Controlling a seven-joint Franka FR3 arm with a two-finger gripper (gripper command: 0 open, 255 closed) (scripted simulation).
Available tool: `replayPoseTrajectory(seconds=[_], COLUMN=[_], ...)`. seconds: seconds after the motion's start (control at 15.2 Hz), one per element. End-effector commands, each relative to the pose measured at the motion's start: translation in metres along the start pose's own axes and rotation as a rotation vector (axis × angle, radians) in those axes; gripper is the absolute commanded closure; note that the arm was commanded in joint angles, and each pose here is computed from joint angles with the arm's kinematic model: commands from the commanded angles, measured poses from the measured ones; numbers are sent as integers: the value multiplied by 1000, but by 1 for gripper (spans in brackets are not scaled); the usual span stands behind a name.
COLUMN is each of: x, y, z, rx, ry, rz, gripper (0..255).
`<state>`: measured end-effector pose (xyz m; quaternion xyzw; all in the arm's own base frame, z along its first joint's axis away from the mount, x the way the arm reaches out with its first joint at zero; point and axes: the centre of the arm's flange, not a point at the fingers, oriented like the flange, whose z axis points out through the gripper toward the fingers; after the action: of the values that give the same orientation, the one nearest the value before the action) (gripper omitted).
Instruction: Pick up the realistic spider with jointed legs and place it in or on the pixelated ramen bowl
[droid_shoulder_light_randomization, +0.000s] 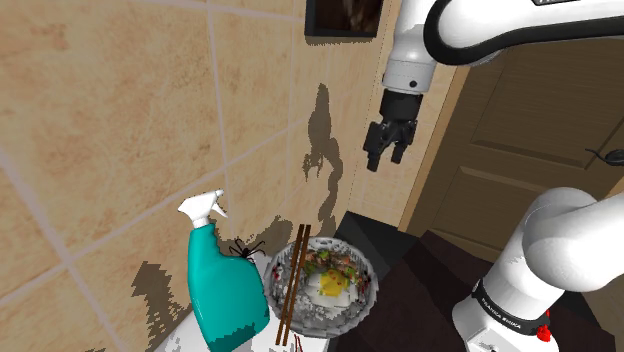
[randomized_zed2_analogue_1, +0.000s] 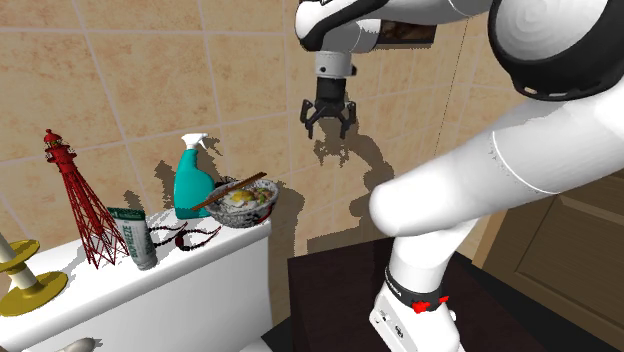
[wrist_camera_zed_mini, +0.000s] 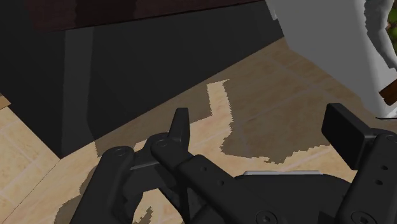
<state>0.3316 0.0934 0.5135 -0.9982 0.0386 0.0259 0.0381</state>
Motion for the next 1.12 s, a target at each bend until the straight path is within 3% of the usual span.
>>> replayPoseTrajectory(seconds=[0.0,1.06], x=[1,38], y=[-24,-215], z=[9,91], rx=[1,0], ry=[0,-3], rz=[12,91], gripper=[0,0])
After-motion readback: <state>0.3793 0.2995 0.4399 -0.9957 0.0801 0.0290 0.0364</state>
